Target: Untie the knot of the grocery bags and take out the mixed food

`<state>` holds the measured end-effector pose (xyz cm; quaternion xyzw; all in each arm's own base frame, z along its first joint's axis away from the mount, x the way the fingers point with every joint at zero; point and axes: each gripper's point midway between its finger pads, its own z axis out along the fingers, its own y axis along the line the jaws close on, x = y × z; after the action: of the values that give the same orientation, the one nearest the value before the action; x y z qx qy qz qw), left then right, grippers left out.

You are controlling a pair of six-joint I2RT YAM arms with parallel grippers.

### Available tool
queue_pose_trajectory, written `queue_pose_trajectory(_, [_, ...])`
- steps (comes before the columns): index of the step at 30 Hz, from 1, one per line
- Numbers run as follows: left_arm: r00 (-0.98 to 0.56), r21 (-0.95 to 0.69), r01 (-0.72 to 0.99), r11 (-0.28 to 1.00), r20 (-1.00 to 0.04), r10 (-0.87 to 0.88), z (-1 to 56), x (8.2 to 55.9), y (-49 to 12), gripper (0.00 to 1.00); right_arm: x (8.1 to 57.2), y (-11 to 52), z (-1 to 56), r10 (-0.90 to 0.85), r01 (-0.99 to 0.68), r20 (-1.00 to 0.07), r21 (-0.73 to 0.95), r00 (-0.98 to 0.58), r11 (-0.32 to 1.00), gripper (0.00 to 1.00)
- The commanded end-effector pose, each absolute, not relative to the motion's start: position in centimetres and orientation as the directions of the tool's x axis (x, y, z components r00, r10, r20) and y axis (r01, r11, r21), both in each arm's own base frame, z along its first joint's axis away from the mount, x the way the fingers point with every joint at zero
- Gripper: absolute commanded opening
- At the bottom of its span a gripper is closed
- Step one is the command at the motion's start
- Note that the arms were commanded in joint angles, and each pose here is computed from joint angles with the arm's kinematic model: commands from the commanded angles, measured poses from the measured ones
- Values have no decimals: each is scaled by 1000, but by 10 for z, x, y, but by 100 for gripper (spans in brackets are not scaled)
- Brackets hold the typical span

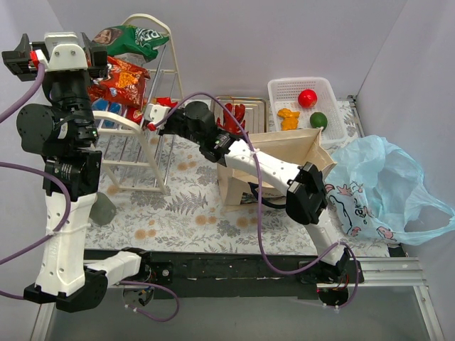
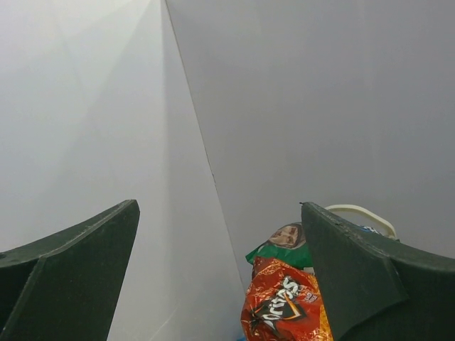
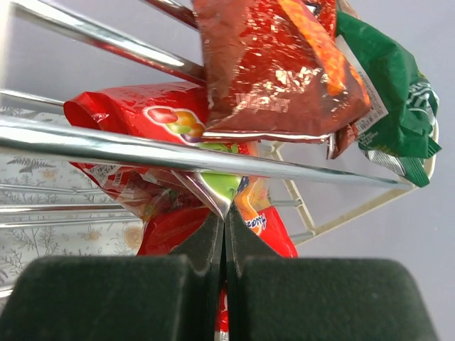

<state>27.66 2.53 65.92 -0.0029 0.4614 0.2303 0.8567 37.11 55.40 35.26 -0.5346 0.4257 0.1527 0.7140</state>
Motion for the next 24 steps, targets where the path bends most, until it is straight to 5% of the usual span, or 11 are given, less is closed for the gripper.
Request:
queue_pose_trajectory(1, [462, 200, -402, 893, -798, 387, 659, 267, 31, 98, 383, 534, 448, -79, -574, -752, -562, 654, 595, 1])
queue_pose_trajectory(24, [427, 215, -394, 894, -819, 385, 643, 268, 39, 98, 388, 570, 433, 143, -698, -857, -295, 496, 653, 1])
